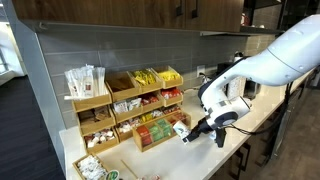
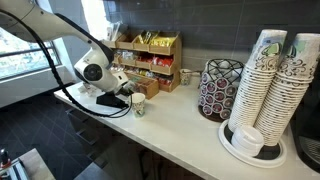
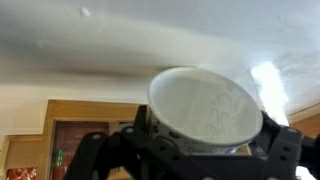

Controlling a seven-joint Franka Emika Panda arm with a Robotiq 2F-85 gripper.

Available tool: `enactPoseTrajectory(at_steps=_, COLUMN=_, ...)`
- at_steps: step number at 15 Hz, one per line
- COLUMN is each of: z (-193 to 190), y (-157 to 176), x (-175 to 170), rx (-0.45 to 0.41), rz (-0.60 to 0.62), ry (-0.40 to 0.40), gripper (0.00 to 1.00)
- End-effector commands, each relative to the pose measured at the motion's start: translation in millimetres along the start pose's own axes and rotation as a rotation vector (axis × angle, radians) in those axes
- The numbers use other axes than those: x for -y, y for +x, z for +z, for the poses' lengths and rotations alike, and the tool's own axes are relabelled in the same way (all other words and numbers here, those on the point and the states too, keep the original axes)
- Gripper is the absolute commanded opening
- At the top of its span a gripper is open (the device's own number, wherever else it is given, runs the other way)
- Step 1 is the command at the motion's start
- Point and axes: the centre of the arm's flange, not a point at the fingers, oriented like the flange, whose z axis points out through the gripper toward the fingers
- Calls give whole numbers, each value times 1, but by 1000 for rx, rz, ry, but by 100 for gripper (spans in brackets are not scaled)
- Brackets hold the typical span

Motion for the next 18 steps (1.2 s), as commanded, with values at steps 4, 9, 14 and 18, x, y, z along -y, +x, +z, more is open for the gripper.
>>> enactPoseTrajectory(at_steps=4, z=12, y=-13, x=-8, rx=16, rz=20, ry=-9, gripper=100)
enactPoseTrajectory(at_steps=9, z=10, y=-8, x=-11, rx=-16, rz=30, ry=-18, gripper=53)
enactPoseTrajectory(at_steps=14, z=11, y=-9, x=-16, rx=-67, rz=28, ry=0, gripper=43)
enactPoseTrajectory(at_steps=18, z=16, y=-17, x=-20, rx=-116, rz=-2, ry=25, gripper=56)
